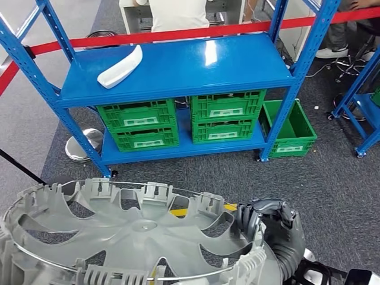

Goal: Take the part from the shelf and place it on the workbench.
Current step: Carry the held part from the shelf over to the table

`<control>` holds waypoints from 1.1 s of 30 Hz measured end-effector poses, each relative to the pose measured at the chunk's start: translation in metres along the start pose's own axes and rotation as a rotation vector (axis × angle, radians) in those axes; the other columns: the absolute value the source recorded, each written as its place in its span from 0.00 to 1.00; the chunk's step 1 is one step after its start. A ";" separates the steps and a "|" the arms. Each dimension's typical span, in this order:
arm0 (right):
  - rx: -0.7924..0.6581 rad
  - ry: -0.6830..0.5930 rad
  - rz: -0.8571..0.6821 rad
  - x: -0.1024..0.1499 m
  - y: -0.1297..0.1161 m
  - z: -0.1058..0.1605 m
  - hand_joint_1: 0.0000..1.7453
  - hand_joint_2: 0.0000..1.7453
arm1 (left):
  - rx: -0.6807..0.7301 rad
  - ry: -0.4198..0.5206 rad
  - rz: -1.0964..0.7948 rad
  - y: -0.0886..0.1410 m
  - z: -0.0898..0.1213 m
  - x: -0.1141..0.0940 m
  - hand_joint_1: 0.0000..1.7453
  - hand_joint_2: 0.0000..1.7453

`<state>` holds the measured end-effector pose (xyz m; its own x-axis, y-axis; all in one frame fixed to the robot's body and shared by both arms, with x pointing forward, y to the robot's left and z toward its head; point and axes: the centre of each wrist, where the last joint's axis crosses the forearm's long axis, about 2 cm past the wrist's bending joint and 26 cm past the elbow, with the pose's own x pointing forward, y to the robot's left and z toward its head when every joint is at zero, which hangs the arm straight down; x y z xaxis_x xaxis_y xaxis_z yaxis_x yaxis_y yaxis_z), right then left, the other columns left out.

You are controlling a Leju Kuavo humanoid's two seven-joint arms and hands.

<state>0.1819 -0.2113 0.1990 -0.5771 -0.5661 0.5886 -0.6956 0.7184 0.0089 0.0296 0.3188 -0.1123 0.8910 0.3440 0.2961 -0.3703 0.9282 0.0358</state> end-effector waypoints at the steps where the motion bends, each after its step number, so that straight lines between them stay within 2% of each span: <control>1: 0.000 -0.001 -0.001 0.000 0.000 0.000 1.00 1.00 | 0.000 -0.002 -0.001 0.000 0.000 0.001 0.00 0.00; 9: 0.002 -0.019 -0.002 0.001 0.001 -0.001 1.00 1.00 | 0.001 -0.014 -0.005 0.001 -0.001 0.006 0.00 0.00; 24: 0.001 -0.029 -0.002 0.004 0.002 0.000 1.00 1.00 | 0.002 -0.009 -0.008 0.002 -0.001 0.003 0.00 0.00; 33: -0.021 -0.018 0.000 0.007 0.007 0.010 1.00 1.00 | 0.010 -0.004 -0.013 0.005 0.000 0.001 0.00 0.00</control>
<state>0.1685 -0.2146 0.1954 -0.5850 -0.5731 0.5739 -0.6864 0.7268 0.0261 0.0290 0.3238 -0.1121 0.8947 0.3311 0.2997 -0.3612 0.9311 0.0497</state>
